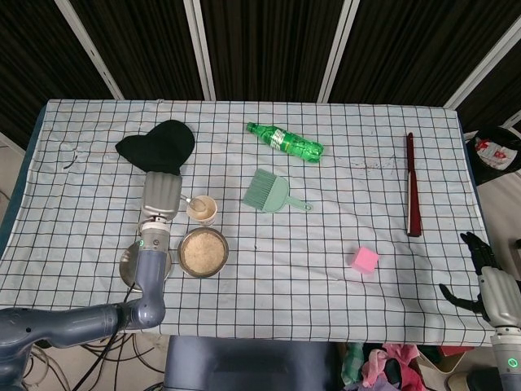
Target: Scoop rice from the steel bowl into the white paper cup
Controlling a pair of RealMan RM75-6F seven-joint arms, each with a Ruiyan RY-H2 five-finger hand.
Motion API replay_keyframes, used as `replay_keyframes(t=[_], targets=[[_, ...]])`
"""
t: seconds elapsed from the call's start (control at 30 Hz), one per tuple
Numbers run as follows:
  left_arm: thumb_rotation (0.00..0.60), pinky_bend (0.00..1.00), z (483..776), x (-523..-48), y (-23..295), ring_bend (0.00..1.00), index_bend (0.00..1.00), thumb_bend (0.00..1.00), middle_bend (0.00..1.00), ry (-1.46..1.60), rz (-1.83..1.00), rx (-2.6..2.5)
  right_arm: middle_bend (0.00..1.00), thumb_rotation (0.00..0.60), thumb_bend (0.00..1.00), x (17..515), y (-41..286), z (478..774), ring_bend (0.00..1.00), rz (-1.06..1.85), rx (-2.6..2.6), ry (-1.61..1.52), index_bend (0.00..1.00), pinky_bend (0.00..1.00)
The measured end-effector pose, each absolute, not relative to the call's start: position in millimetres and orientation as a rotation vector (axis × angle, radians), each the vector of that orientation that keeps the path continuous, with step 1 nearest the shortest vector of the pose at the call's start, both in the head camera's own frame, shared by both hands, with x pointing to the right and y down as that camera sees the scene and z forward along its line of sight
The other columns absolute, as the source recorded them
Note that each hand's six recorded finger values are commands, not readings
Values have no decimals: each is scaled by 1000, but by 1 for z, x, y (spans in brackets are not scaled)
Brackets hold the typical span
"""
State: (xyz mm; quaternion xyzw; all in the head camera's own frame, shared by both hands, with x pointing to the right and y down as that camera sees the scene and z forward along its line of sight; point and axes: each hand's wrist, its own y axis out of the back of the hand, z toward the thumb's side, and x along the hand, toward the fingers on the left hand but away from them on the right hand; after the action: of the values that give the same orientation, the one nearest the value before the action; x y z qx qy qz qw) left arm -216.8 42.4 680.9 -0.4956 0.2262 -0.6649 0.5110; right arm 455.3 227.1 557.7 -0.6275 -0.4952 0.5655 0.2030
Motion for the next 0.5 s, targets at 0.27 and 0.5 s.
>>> replay_keyframes(t=[0.27,0.5], targets=[[600,1000,685,-201,40,1000,788,523,1000,415,-1543,-1096,0,600,215,456,227,558,0,1577,-1757,-1392,0,207],[600,1000,682,-186,43,1000,787,524,1000,287,-1456,-1014,0,600,215,454,228,558,0,1575,-1774,-1405,0,207]])
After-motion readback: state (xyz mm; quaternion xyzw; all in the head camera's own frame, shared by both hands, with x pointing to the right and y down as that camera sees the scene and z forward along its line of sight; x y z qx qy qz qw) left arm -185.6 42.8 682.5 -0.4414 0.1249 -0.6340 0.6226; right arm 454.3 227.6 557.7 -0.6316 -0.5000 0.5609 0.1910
